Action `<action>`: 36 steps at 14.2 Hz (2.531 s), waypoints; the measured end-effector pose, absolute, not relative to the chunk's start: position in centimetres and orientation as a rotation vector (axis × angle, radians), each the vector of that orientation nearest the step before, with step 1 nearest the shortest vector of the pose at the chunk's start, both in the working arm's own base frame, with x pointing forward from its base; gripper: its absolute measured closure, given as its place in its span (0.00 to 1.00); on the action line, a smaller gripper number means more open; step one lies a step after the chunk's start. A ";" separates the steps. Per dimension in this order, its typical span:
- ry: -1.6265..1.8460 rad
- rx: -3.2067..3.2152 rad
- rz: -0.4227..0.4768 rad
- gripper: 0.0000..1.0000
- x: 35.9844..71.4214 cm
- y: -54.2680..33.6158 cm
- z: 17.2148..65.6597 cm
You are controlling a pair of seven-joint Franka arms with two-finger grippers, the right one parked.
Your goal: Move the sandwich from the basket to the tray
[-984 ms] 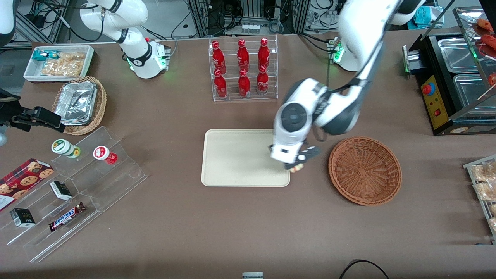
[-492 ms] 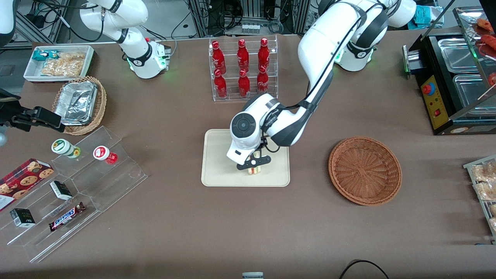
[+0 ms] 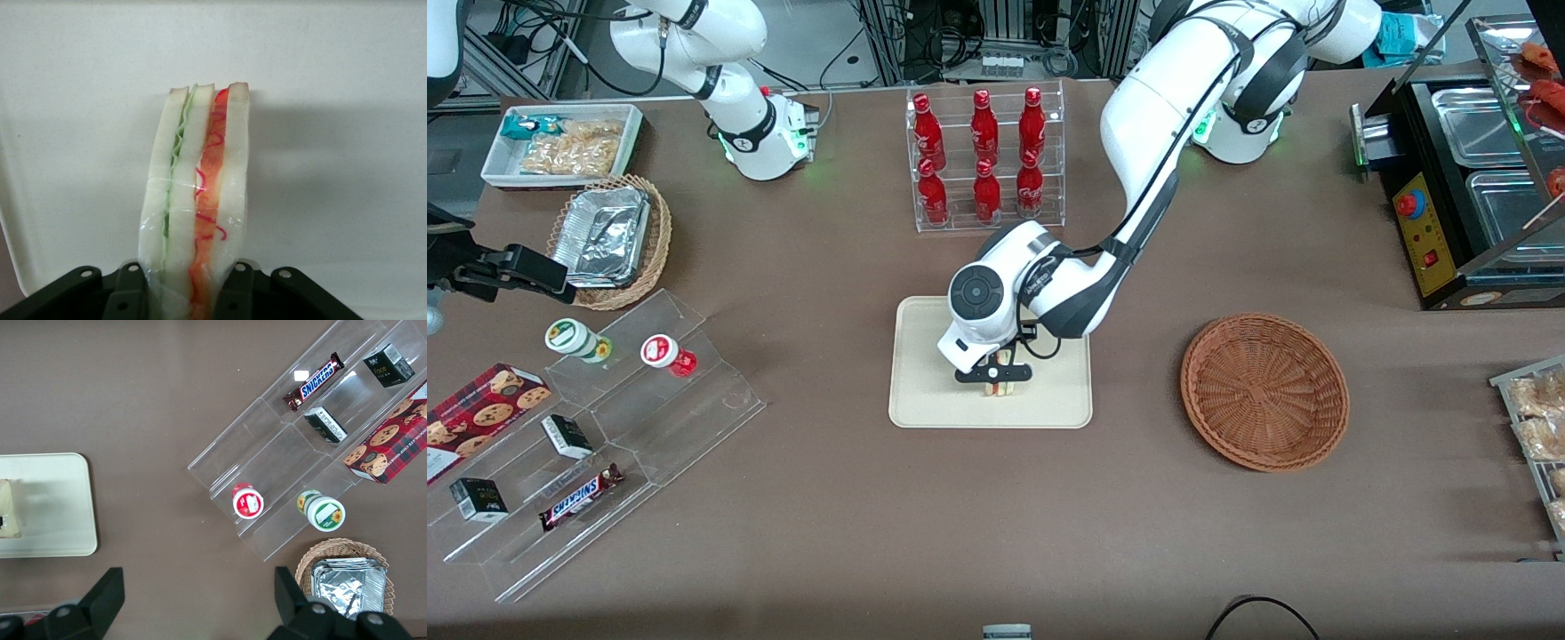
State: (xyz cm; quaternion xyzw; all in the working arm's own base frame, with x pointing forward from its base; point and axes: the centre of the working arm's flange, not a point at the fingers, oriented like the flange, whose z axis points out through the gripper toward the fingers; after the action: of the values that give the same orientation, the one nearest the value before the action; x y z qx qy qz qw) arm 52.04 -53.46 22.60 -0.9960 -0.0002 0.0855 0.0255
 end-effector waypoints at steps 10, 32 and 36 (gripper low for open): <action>-0.020 -3.053 0.257 0.00 53.4 -52.2 29.3; -0.168 -3.082 0.251 0.00 56.1 -6.7 57.3; -0.188 -3.091 0.192 0.00 55.5 -5.7 59.5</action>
State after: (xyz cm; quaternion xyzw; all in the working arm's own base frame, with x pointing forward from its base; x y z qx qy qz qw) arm 55.47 -5.71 59.51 -0.9960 -0.0606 0.0619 0.0196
